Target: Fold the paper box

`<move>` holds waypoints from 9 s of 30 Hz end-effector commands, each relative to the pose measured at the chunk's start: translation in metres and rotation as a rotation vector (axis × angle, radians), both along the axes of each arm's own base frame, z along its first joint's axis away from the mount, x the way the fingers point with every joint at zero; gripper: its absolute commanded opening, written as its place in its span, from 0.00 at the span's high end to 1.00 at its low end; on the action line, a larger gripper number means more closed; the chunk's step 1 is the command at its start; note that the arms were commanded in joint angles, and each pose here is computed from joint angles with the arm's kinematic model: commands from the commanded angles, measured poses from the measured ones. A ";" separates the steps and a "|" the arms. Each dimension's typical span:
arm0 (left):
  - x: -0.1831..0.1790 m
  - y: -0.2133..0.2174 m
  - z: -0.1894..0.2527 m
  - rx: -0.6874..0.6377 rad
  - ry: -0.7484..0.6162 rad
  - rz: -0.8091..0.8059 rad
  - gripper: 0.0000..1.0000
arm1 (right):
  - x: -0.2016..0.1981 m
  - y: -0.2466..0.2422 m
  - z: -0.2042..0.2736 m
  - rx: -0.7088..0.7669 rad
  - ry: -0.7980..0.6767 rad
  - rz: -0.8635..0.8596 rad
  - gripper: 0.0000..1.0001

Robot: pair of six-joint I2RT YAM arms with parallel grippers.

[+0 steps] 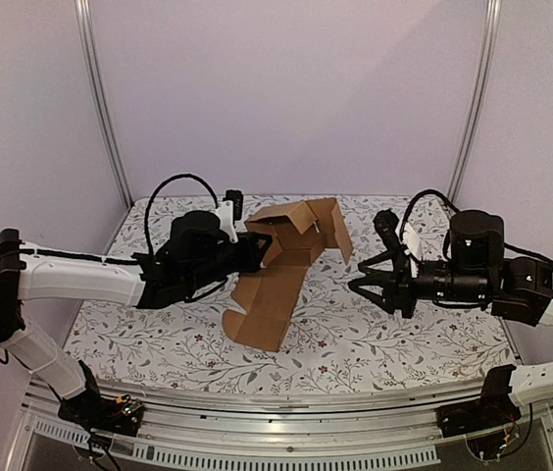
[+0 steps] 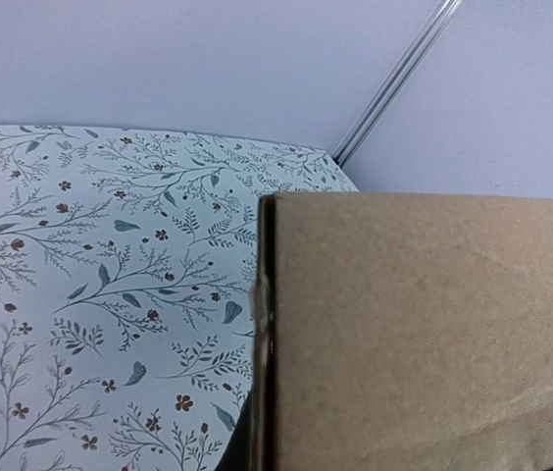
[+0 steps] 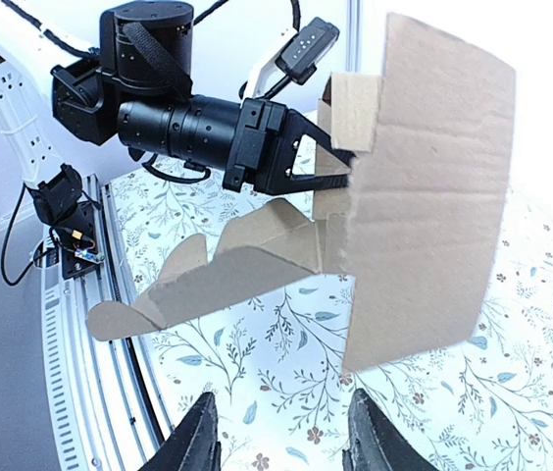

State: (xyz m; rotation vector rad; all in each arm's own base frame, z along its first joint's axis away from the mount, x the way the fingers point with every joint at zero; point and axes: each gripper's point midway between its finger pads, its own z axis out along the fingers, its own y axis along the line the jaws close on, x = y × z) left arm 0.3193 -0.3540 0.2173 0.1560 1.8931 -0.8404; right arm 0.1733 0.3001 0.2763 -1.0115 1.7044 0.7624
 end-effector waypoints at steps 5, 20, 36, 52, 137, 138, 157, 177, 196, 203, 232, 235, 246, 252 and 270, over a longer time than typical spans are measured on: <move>0.009 0.024 -0.013 0.088 -0.048 0.035 1.00 | -0.003 -0.026 -0.020 -0.145 0.023 -0.047 0.52; -0.005 0.023 -0.026 0.159 -0.139 -0.068 1.00 | 0.035 -0.020 -0.005 -0.150 0.045 -0.057 0.30; -0.011 0.021 -0.030 0.150 -0.138 -0.106 1.00 | 0.046 0.033 -0.024 -0.064 0.177 0.090 0.40; -0.003 0.022 -0.035 0.176 -0.113 -0.061 1.00 | 0.061 0.061 -0.032 -0.059 0.152 -0.005 0.48; -0.019 -0.002 -0.048 0.400 -0.052 0.183 0.65 | 0.148 0.122 -0.080 -0.060 -0.021 -0.613 1.00; -0.021 -0.003 -0.048 0.400 -0.051 0.175 0.62 | 0.148 0.121 -0.081 -0.066 -0.026 -0.618 1.00; -0.055 0.018 -0.029 0.325 -0.070 0.011 0.31 | 0.170 0.109 -0.125 -0.185 -0.020 -0.581 1.00; -0.041 0.041 -0.032 0.323 -0.043 -0.111 0.76 | 0.133 0.143 -0.181 -0.033 -0.091 -0.128 1.00; -0.022 0.021 -0.106 0.403 0.110 -0.219 1.00 | 0.134 0.147 -0.211 0.001 -0.063 -0.085 0.95; -0.024 0.022 -0.120 0.422 0.141 -0.222 1.00 | 0.138 0.148 -0.221 0.019 -0.059 -0.108 0.71; -0.024 0.024 -0.121 0.428 0.157 -0.221 1.00 | 0.158 0.155 -0.232 0.025 -0.075 -0.180 0.88; -0.024 0.025 -0.120 0.428 0.155 -0.218 1.00 | 0.156 0.152 -0.233 0.020 -0.072 -0.181 0.72; -0.023 0.024 -0.118 0.424 0.153 -0.220 1.00 | 0.160 0.147 -0.233 -0.005 -0.084 -0.209 1.00; -0.022 0.024 -0.115 0.423 0.149 -0.220 1.00 | 0.159 0.146 -0.230 -0.012 -0.093 -0.212 0.86; -0.019 0.019 -0.079 0.397 0.082 -0.244 1.00 | 0.125 0.116 -0.198 -0.104 -0.103 -0.114 0.38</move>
